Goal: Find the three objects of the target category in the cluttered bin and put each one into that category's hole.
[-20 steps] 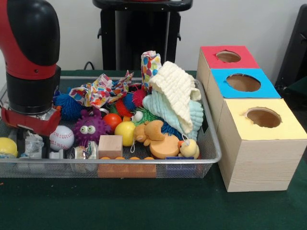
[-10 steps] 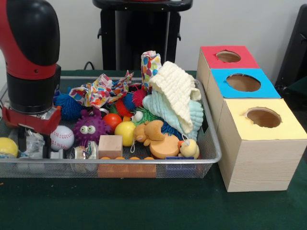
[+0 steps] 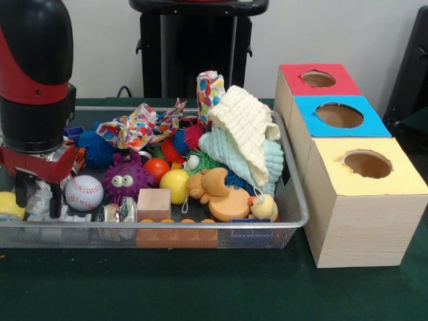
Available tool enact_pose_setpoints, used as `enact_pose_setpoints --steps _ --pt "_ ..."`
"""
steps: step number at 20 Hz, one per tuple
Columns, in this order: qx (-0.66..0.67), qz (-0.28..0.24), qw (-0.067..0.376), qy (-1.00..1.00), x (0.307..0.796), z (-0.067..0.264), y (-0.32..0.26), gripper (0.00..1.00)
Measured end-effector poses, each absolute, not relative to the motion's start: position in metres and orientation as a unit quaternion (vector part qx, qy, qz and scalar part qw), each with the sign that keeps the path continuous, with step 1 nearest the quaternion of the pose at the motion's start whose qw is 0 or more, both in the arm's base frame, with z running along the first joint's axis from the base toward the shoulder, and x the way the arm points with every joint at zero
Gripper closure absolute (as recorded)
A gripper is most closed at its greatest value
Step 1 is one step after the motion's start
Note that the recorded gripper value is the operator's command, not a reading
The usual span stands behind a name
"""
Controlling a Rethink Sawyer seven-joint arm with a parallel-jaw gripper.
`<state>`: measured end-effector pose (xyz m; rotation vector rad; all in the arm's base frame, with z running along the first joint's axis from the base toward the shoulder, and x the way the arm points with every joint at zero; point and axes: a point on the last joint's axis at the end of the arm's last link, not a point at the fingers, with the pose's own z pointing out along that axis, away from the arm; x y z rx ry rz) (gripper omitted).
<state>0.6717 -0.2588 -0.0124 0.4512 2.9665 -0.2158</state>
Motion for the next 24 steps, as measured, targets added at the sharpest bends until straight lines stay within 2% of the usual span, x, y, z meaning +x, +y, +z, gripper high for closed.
enact_pose_setpoints --steps 24 --pt "0.168 -0.045 0.062 0.983 0.660 -0.014 -0.264 0.00"
